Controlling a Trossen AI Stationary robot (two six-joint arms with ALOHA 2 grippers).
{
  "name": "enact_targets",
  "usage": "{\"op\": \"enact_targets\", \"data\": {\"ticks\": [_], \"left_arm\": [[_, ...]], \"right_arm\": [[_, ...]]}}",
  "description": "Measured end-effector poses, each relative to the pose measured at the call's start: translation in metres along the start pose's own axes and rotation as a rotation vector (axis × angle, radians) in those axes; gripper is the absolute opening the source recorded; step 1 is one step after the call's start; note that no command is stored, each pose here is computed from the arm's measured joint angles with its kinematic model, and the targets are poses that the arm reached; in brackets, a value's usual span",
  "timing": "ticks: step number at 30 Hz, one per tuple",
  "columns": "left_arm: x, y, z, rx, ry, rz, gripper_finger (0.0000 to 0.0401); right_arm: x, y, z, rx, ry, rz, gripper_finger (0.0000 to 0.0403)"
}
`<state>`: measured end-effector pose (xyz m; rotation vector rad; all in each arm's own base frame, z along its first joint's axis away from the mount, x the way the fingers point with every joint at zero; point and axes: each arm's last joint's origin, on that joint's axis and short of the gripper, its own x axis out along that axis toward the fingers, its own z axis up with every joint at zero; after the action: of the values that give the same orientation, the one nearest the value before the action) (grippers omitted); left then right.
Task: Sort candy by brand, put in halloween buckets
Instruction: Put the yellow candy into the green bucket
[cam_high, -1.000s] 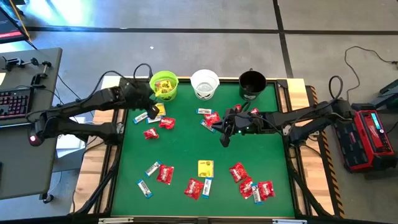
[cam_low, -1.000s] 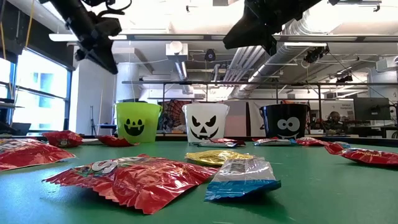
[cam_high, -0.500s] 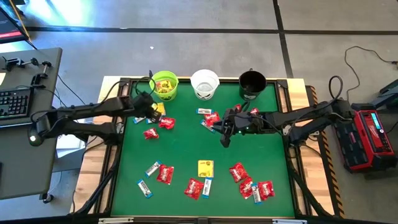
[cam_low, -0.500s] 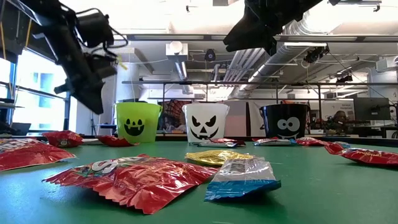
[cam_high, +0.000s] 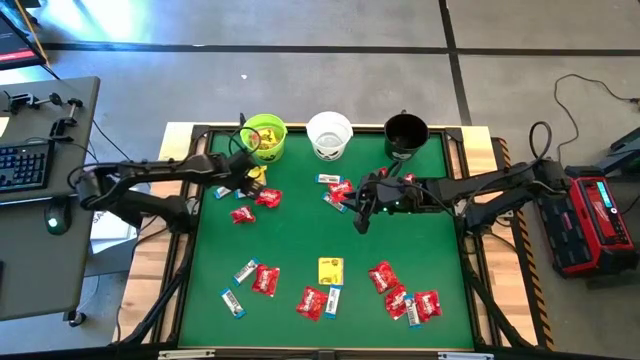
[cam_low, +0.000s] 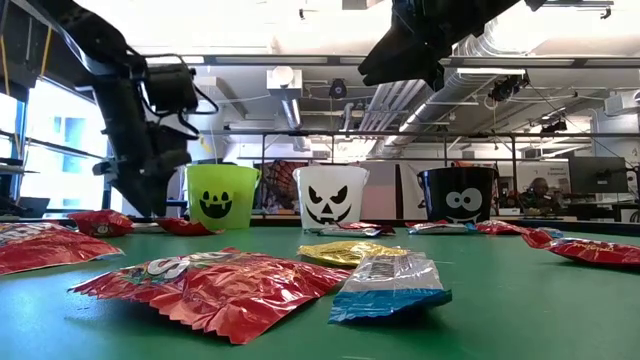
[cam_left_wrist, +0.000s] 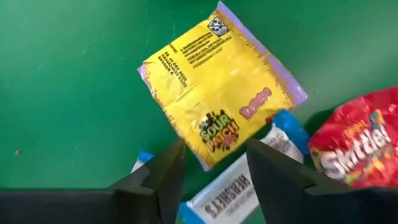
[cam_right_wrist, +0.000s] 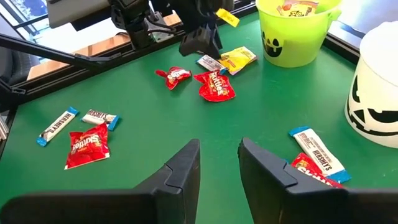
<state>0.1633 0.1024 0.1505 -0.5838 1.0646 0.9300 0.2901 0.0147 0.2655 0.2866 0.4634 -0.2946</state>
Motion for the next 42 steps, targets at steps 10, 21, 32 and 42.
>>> {"op": "enact_targets", "data": {"ticks": [10,21,32,42], "left_arm": [[0.02,0.001,0.0,-0.007,0.095,0.019,0.0149],[0.021,-0.002,0.002,0.085,0.092,-0.026,0.0008],[-0.015,-0.005,0.008,0.058,0.066,-0.111,0.0],[-0.079,-0.014,0.03,-0.004,-0.127,-0.296,0.0]], "right_arm": [[0.0,0.0,0.0,0.022,-0.001,0.0,0.0099],[0.0,0.0,0.0,0.022,0.0,0.0,0.0099],[0.0,0.0,0.0,0.022,-0.001,0.0,0.0099],[0.0,0.0,0.0,0.014,-0.001,0.0,0.0099]]}}
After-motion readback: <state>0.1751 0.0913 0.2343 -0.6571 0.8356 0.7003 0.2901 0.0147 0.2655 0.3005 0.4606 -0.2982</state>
